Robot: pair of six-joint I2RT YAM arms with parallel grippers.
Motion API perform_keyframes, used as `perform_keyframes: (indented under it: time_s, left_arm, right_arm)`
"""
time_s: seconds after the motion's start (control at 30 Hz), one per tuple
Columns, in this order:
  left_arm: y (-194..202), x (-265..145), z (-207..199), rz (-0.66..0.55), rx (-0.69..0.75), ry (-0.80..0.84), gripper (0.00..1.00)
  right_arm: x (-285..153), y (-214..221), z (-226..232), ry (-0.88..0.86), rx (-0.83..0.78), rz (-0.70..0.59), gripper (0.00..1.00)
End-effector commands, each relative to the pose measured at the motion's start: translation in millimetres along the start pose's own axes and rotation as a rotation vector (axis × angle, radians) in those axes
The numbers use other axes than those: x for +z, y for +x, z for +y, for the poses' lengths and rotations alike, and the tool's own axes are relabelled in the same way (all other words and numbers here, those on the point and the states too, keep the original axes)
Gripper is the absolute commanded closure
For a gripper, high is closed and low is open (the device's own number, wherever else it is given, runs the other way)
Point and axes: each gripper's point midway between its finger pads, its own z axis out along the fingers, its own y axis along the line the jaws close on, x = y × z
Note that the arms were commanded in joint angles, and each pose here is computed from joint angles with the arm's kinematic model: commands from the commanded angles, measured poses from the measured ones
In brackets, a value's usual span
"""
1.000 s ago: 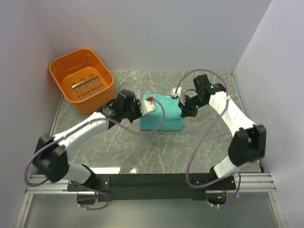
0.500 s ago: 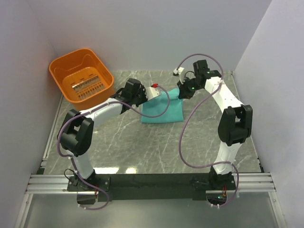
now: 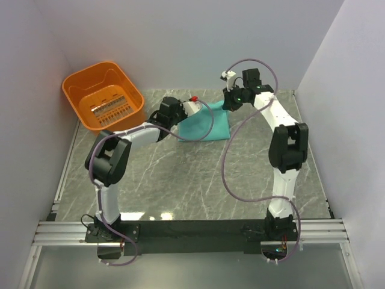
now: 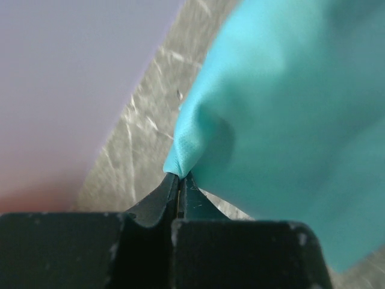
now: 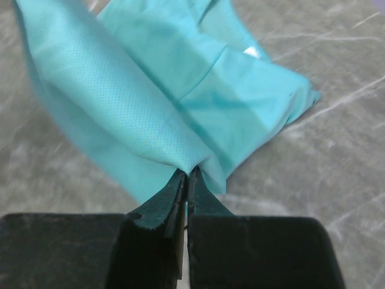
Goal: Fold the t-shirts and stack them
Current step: Fold the tshirt
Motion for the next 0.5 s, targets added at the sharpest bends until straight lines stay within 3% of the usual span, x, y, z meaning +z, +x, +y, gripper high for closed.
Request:
perform_keyframes:
  time_s: [0.0,0.1,0.23,0.43,0.47]
  left_arm:
    - [7.0,19.0,26.7,-0.007,-0.072,-0.091,1.00]
    - [8.5,33.3,31.3,-0.013,-0.066,-0.097,1.00]
    - [-1.7,35.2,29.0,-0.072,-0.068,-0.083,1.00]
    - [-12.7,-0.8,24.7,-0.149,-0.054,-0.076,1.00]
    - [-29.2,-16.5,32.0,-0.203,-0.049,-0.077,1.00]
  right_arm:
    - [22.1,-33.2,-28.1,0.126,0.085,-0.083,1.00]
    - [28.7,-43.2,-46.5,0.190,0.123,-0.111,1.00]
    - [28.6,-33.6,-29.5,0.096,0.053,-0.092,1.00]
    - [3.3,-24.8,12.9,-0.047,-0.022,-0.100,1.00]
    - [-9.5,-29.6,20.8,-0.058,-0.040,-0.115,1.00]
